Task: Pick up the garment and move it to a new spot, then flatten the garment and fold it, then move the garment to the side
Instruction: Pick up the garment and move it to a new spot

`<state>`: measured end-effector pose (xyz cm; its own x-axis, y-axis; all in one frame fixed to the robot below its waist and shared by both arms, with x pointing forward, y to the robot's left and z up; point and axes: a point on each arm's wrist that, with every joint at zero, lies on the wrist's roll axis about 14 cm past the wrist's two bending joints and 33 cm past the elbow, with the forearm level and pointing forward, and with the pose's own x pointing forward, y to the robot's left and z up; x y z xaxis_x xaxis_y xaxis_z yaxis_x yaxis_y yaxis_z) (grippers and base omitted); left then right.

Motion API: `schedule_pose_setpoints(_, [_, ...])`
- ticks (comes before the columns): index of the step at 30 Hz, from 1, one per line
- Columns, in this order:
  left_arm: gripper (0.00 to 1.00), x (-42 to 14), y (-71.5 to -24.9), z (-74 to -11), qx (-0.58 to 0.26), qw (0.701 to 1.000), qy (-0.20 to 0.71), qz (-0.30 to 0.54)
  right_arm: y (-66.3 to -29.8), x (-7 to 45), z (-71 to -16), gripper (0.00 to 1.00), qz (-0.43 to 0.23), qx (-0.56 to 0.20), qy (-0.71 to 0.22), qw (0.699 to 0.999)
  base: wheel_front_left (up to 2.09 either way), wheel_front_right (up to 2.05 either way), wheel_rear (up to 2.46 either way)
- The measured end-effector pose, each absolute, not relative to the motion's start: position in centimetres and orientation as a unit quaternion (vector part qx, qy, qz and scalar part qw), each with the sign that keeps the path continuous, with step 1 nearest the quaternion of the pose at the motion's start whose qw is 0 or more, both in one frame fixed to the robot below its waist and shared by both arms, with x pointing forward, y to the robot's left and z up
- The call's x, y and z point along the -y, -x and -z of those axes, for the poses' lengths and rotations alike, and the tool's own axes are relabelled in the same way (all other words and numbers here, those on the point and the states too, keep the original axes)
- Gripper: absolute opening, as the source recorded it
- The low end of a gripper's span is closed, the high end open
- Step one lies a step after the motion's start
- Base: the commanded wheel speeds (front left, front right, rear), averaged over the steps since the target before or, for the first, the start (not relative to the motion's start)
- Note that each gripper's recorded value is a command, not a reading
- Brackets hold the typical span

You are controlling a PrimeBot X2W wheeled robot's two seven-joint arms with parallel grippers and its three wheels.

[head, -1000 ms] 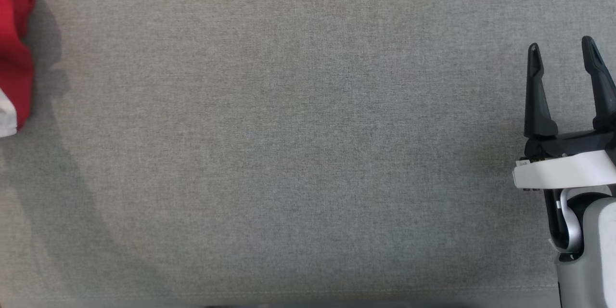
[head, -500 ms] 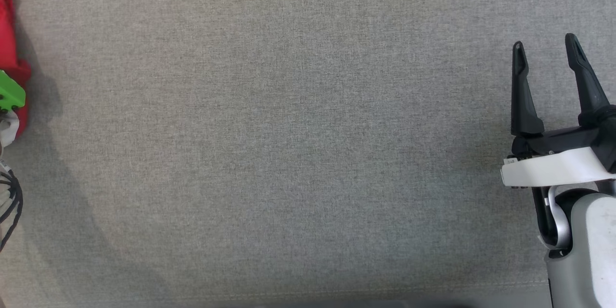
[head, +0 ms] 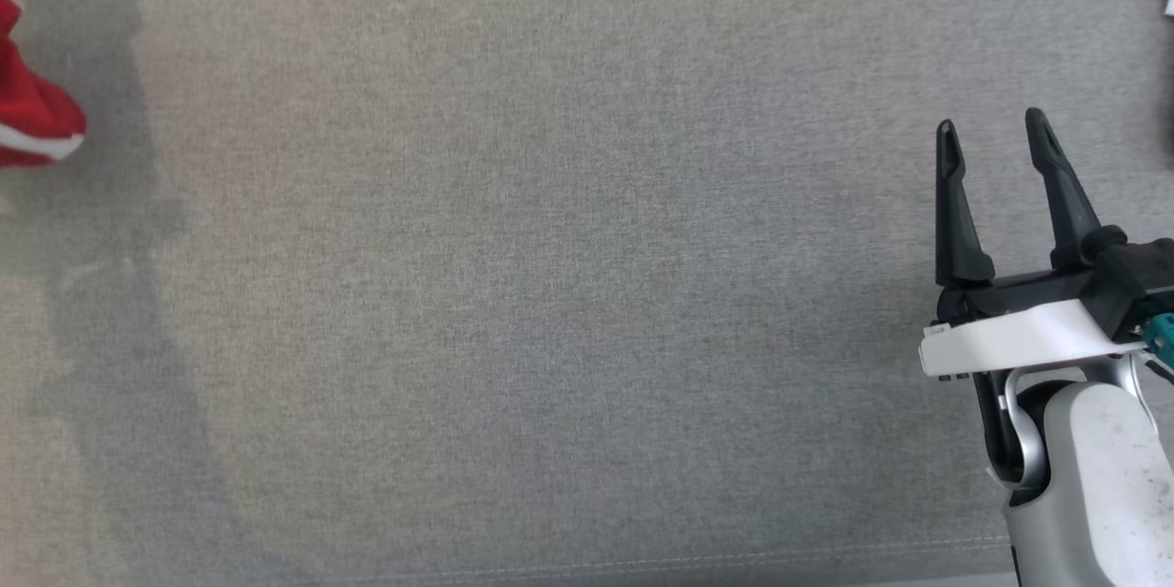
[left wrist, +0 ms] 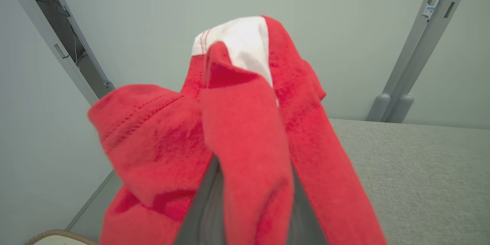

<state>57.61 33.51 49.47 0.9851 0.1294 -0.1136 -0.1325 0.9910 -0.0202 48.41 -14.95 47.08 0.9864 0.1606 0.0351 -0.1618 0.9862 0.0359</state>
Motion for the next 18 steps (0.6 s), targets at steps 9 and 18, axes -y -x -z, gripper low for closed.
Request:
schedule_pose_setpoints(9, [0.0, -25.9, -60.4, -61.2, 0.089, 0.995, -0.026, 0.047, -46.1, 16.8, -49.2, 1.0, -0.051, 0.038, -0.035, 0.997, 0.0, 0.0, 0.0])
schedule_pose_setpoints(18, [0.0, -12.5, -60.4, -67.7, 0.163, 0.967, -0.034, 0.195, -42.8, 20.5, -49.7, 1.0, 0.004, 0.039, -0.055, 0.998, 0.0, 0.0, 0.0])
